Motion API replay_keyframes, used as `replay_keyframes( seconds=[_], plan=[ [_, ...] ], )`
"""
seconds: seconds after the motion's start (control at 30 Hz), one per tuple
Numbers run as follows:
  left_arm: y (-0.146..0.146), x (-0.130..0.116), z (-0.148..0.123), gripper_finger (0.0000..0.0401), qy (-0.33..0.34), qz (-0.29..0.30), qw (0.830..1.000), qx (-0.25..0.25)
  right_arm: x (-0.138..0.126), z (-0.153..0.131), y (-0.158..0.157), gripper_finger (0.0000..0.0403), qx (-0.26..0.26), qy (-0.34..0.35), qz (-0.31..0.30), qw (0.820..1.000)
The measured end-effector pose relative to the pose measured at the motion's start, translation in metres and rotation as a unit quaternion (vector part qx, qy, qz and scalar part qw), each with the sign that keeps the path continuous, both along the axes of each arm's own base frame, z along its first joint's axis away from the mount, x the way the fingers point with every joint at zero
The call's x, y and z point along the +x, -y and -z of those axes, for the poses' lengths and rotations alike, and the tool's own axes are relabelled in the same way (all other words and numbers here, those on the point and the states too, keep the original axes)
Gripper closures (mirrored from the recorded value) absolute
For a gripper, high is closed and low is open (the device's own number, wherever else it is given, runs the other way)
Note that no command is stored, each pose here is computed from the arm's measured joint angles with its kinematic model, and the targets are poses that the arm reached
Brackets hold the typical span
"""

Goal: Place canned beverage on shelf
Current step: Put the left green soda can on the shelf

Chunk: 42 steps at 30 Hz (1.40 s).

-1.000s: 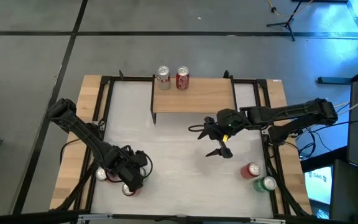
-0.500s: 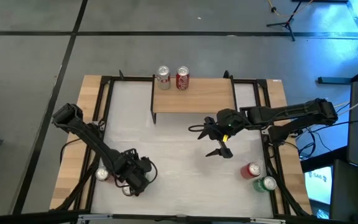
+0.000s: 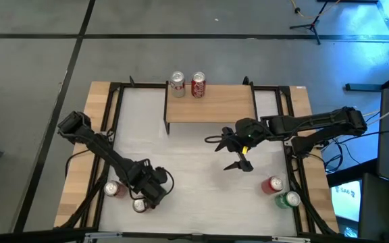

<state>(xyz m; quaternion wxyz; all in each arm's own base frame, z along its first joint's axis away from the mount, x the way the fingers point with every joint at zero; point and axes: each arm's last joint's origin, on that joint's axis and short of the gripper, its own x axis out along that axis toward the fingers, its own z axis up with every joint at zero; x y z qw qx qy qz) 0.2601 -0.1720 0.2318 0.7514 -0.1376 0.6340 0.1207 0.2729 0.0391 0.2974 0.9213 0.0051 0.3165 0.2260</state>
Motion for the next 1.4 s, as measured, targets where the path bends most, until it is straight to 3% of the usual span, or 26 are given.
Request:
replay_keyframes(
  seconds=[0.5,0.97,1.4],
  plan=[
    [-0.033,0.028,-0.001,0.0118,0.037,0.043,0.998,0.003,0.002,0.000,0.003,0.0017,-0.037,0.009,0.048,0.998],
    [-0.077,0.061,-0.006,0.0118,0.113,0.075,0.991,0.013,0.003,0.001,0.004,0.0017,-0.037,0.008,0.049,0.998],
    [-0.091,0.080,-0.013,0.0118,0.199,0.100,0.974,0.042,0.030,0.022,0.001,0.0017,-0.033,0.013,0.046,0.998]
  ],
)
